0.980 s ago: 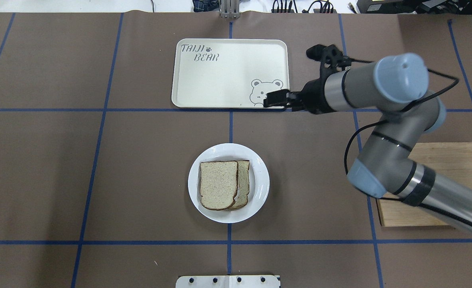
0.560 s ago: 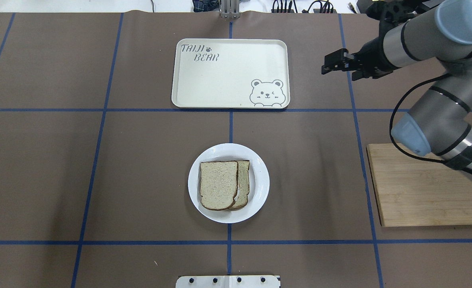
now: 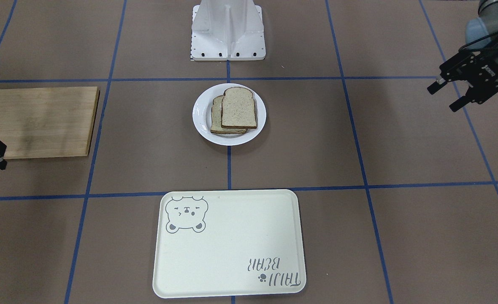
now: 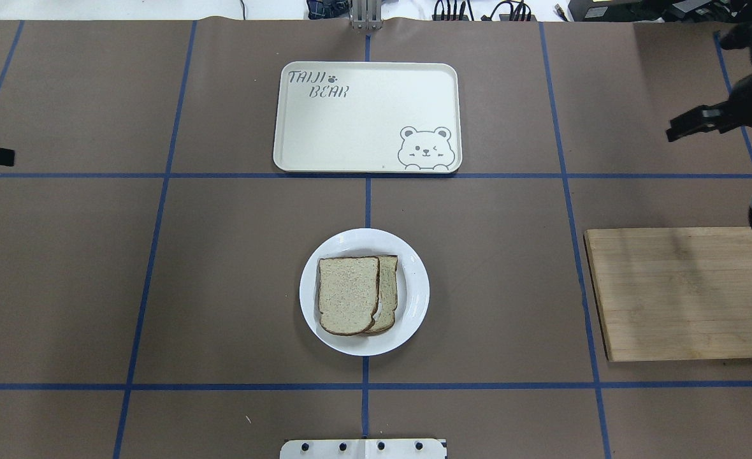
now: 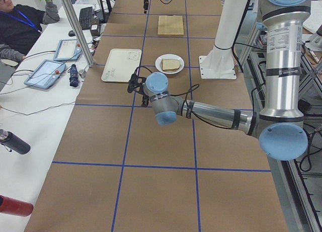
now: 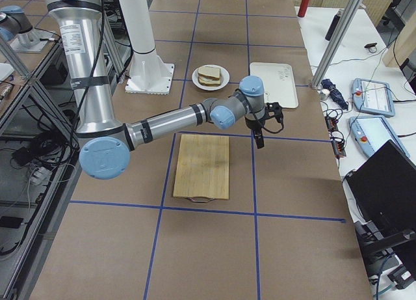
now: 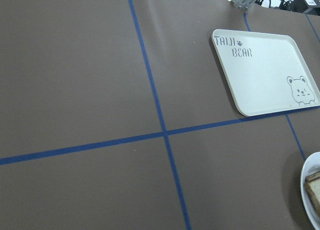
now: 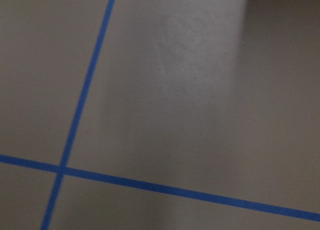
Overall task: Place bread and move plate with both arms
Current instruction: 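Withdraw the right arm away from the plate while the left arm reaches in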
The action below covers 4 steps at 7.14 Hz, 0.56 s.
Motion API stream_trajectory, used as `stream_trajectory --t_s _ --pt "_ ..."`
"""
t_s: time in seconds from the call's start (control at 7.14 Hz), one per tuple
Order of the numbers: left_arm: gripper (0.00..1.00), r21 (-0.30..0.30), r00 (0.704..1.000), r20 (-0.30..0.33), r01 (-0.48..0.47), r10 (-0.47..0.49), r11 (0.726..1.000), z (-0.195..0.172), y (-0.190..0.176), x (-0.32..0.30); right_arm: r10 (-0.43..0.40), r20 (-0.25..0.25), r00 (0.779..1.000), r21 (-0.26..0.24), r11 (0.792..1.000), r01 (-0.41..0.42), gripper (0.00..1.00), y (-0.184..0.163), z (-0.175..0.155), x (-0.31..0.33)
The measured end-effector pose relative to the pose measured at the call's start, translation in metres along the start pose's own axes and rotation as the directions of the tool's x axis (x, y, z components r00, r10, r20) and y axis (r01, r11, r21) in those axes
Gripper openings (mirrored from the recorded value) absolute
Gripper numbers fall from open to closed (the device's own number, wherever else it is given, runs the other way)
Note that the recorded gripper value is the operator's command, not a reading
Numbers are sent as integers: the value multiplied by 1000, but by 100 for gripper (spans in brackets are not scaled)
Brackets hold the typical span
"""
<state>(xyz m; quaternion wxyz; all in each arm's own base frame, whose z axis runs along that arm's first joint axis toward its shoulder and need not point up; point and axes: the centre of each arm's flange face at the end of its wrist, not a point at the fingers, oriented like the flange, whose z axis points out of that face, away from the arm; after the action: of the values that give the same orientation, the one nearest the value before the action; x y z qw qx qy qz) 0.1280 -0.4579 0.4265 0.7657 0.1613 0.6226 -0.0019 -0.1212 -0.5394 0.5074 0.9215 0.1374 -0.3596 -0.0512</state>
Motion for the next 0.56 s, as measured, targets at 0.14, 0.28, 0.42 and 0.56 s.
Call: stream_trajectory --t_s 0.14,0.28,0.42,0.56 --pt "98 -2 999 -19 30 -30 1000 37 -1 29 -34 -16 999 -33 999 34 100 32 -2 53" --pt "98 2 997 -45 69 -69 998 78 2 64 -50 -25 998 -59 997 49 100 66 -8 103" --pt "98 6 990 -82 112 -111 994 120 15 100 -40 -18 999 -75 996 39 100 96 -18 143" --pt "98 5 984 -112 138 -137 990 150 32 125 -17 1 1000 -94 995 17 100 118 -28 167"
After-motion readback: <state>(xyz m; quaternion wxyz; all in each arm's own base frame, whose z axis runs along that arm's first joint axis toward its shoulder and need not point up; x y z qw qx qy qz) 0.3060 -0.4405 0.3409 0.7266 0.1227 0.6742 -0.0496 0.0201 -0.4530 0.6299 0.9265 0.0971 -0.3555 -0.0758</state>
